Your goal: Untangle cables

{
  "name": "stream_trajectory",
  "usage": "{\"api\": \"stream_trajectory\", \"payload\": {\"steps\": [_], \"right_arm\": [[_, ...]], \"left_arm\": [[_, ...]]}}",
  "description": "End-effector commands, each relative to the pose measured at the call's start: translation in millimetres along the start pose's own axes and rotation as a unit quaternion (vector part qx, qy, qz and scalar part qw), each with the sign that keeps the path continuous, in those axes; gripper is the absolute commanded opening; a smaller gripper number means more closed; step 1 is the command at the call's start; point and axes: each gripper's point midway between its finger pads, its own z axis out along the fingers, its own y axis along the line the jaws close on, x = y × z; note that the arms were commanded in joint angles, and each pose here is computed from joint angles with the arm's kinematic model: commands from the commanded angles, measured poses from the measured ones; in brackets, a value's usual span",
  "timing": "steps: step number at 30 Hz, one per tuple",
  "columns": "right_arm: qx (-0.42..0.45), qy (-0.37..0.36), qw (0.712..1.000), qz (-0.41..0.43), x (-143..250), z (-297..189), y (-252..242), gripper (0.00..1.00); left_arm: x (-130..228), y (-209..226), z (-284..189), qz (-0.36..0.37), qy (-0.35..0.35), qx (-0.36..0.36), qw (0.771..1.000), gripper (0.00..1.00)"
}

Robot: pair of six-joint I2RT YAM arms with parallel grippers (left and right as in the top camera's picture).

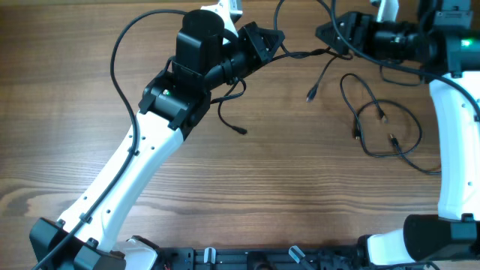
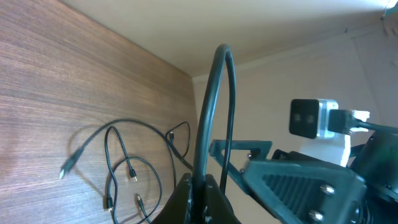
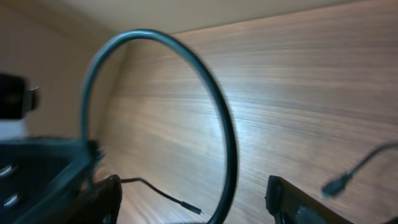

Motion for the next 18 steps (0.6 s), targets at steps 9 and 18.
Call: {"api": "stream_trajectory", "payload": {"steps": [9, 18], "right_arm": [[0.261, -0.052, 0.958, 0.106, -8.4, -2.0, -88.8, 0.37], [0.324, -0.069, 0.933, 0.138, -9.8, -36.8, -132.7, 0.26]], "left_arm": [[-2.3, 4.0, -3.8, 0.001, -0.005, -0.014, 1.000, 0.04], [-23.5, 70.0, -18.5, 0.026, -0.085, -0.177, 0.980, 0.04]]}}
